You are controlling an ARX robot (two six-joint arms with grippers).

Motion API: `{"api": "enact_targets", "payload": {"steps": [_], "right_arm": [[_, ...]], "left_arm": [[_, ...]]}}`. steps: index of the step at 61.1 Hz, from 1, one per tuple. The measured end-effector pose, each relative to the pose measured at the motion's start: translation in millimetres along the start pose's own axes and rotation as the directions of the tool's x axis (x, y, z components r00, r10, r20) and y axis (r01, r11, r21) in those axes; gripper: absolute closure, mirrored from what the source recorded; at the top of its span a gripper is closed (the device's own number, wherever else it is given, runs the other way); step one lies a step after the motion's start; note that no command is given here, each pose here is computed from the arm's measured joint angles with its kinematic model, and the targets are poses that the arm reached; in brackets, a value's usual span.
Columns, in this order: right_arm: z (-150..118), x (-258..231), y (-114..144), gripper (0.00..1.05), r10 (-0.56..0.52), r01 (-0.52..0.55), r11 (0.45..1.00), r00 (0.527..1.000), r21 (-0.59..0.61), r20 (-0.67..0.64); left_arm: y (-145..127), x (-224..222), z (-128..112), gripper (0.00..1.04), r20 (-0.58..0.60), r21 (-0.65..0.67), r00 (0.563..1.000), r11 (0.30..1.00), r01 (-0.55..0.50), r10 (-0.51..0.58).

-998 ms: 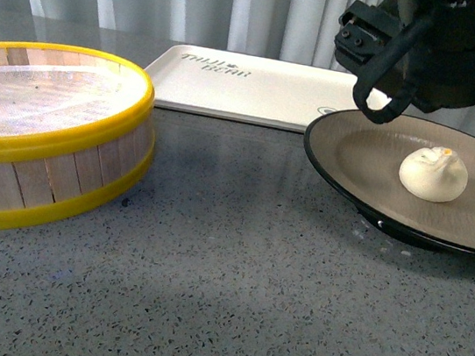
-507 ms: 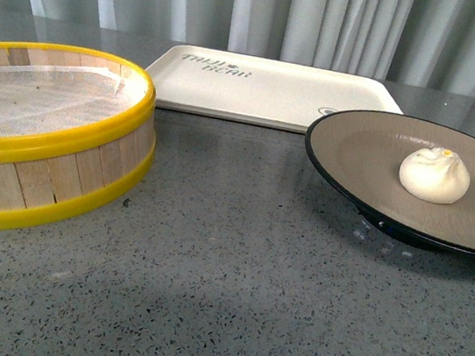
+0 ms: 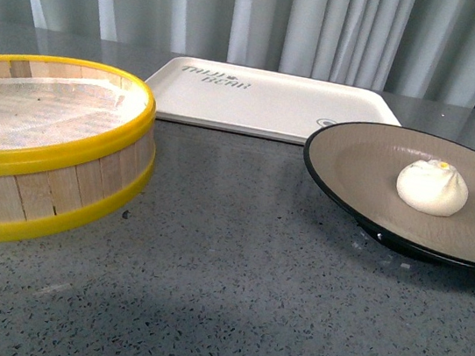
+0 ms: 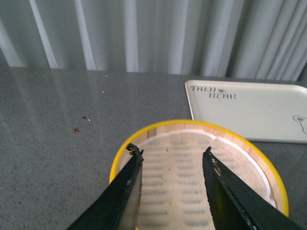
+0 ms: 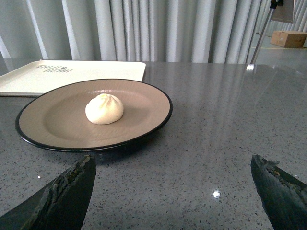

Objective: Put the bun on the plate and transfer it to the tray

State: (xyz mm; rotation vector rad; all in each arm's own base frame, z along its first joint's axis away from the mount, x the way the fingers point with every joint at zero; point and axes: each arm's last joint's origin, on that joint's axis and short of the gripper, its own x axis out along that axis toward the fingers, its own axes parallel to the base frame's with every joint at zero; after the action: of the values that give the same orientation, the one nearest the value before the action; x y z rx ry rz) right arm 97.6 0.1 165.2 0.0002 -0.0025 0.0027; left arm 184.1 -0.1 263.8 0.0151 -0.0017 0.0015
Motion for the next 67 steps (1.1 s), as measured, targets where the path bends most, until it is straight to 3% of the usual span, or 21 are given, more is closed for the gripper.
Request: {"api": "enact_targets", "payload": {"steps": [12, 34, 67], "right_arm": [[0.0, 0.0, -0.1, 0.08, -0.002, 0.002, 1.000, 1.000, 0.000, 0.000], [0.0, 0.0, 0.0, 0.08, -0.001, 0.001, 1.000, 1.000, 0.000, 0.000], [0.0, 0.0, 0.0, 0.08, -0.001, 0.001, 1.000, 1.000, 0.000, 0.000]], "left_arm": [[-0.6, -18.9, -31.4, 1.01, -0.008, -0.011, 1.000, 1.000, 0.003, -0.003], [-0.9, -43.0, -64.7, 1.01, -0.005, -0.016, 1.000, 1.000, 0.002, -0.002], [-1.2, -63.0, -85.5, 1.01, -0.005, -0.017, 1.000, 1.000, 0.002, -0.002]]}}
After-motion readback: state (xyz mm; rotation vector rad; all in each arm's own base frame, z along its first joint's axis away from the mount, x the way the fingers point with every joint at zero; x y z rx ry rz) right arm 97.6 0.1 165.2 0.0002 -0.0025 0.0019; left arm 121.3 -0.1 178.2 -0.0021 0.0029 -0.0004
